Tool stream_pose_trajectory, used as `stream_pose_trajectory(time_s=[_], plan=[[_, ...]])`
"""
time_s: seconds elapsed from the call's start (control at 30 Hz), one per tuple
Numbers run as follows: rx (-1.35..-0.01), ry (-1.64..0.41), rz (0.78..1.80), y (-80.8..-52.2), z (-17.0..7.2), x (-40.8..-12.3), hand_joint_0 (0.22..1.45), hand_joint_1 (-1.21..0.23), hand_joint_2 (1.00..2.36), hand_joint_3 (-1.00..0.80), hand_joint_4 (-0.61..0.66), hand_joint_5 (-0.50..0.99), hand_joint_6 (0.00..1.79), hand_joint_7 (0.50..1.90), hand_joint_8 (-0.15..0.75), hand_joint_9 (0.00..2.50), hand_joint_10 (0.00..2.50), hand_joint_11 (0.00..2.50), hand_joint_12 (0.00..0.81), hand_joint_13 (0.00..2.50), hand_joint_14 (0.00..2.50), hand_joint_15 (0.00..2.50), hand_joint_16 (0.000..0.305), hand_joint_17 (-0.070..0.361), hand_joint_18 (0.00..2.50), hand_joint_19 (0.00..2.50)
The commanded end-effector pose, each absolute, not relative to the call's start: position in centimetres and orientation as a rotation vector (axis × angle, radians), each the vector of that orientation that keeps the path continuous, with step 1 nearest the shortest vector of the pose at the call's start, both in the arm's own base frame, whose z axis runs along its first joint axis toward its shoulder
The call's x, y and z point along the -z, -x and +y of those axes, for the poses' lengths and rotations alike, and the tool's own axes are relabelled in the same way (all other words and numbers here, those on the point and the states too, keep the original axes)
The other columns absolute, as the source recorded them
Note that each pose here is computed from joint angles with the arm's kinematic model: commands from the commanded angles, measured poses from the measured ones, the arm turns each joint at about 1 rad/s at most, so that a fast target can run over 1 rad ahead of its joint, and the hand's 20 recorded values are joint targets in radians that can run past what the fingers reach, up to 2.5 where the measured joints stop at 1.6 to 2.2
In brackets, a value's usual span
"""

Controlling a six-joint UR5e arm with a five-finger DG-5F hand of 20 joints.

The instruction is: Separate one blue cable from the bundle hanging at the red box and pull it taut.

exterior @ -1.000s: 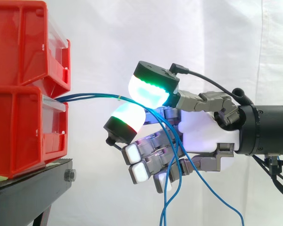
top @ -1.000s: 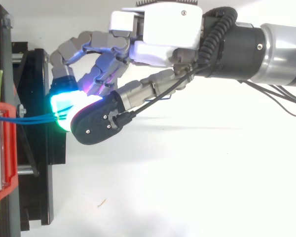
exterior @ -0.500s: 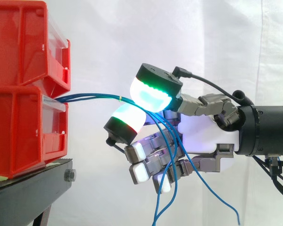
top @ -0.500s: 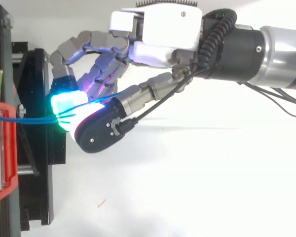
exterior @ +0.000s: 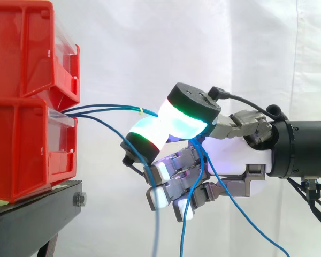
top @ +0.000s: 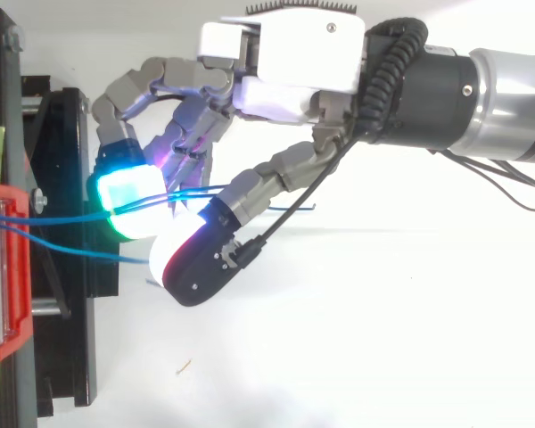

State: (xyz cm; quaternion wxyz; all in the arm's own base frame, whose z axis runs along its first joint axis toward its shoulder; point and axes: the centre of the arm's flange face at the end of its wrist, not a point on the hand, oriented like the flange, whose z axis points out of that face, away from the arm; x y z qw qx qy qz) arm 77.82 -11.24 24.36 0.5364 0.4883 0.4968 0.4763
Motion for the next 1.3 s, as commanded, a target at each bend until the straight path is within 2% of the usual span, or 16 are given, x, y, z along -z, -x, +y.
stream_pose_trajectory(time_s=[0.0, 0.13, 0.27, 0.37, 0.53, 0.6, 0.73, 0.87, 0.97, 1.0, 1.13, 1.27], plan=[[-1.134, -1.163, 1.183, -77.81, -11.24, -24.35, 0.49, -1.00, 1.00, -0.50, 0.16, -0.22, 0.87, 1.23, 0.332, 0.88, 0.03, 1.04, 0.370, 0.97, 0.02, 0.54, 0.055, 0.125, 1.09, 0.50], [-1.136, -1.165, 1.182, -77.81, -11.24, -24.35, 0.46, -0.97, 1.00, -0.50, 0.18, -0.22, 0.86, 1.20, 0.342, 0.87, 0.03, 1.03, 0.384, 0.96, 0.02, 0.53, 0.058, 0.131, 1.10, 0.51], [-1.133, -1.164, 1.182, -77.81, -11.26, -24.35, 0.48, -0.74, 1.00, -0.50, 0.20, -0.20, 0.83, 1.16, 0.356, 0.92, 0.03, 1.04, 0.386, 0.98, 0.02, 0.54, 0.056, 0.127, 1.11, 0.56], [-1.134, -1.163, 1.183, -77.81, -11.24, -24.35, 0.50, -0.59, 1.00, -0.50, 0.18, -0.18, 0.80, 1.19, 0.349, 0.95, 0.03, 1.02, 0.379, 0.99, 0.02, 0.54, 0.054, 0.123, 1.11, 0.58], [-1.135, -1.162, 1.184, -77.83, -11.12, -24.35, 0.56, -0.53, 1.00, -0.50, 0.16, -0.17, 0.77, 1.23, 0.336, 0.95, 0.03, 1.03, 0.368, 0.98, 0.02, 0.56, 0.051, 0.115, 1.08, 0.62], [-1.135, -1.162, 1.184, -77.83, -11.12, -24.35, 0.62, -0.62, 1.00, -0.50, 0.14, -0.17, 0.76, 1.26, 0.326, 0.96, 0.03, 1.03, 0.361, 0.98, 0.02, 0.56, 0.050, 0.111, 1.07, 0.63], [-1.134, -1.163, 1.183, -77.83, -11.14, -24.35, 0.62, -0.72, 1.00, -0.44, 0.12, -0.17, 0.76, 1.30, 0.328, 0.95, 0.03, 1.04, 0.364, 0.98, 0.02, 0.56, 0.050, 0.112, 1.06, 0.63], [-1.136, -1.161, 1.183, -77.82, -11.12, -24.47, 0.64, -0.83, 1.01, -0.38, 0.12, -0.18, 0.78, 1.28, 0.327, 0.93, 0.03, 1.03, 0.362, 0.97, 0.02, 0.57, 0.051, 0.114, 1.06, 0.62], [-1.137, -1.160, 1.184, -77.83, -11.00, -24.47, 0.68, -0.87, 1.01, -0.41, 0.12, -0.19, 0.79, 1.26, 0.322, 0.92, 0.03, 1.02, 0.361, 0.96, 0.02, 0.56, 0.051, 0.115, 1.06, 0.59], [-1.136, -1.161, 1.185, -77.86, -10.90, -24.35, 0.72, -0.89, 1.00, -0.49, 0.12, -0.19, 0.79, 1.26, 0.320, 0.91, 0.03, 1.03, 0.362, 0.96, 0.02, 0.55, 0.051, 0.115, 1.05, 0.57], [-1.136, -1.161, 1.185, -77.86, -10.90, -24.35, 0.73, -0.89, 1.00, -0.50, 0.15, -0.20, 0.82, 1.27, 0.314, 0.91, 0.03, 1.02, 0.354, 0.95, 0.02, 0.53, 0.051, 0.115, 1.05, 0.53], [-1.136, -1.161, 1.185, -77.86, -10.90, -24.35, 0.56, -0.75, 1.00, -0.50, 0.16, -0.19, 0.83, 1.27, 0.325, 0.91, 0.03, 1.02, 0.368, 0.95, 0.02, 0.55, 0.053, 0.119, 1.05, 0.58]])
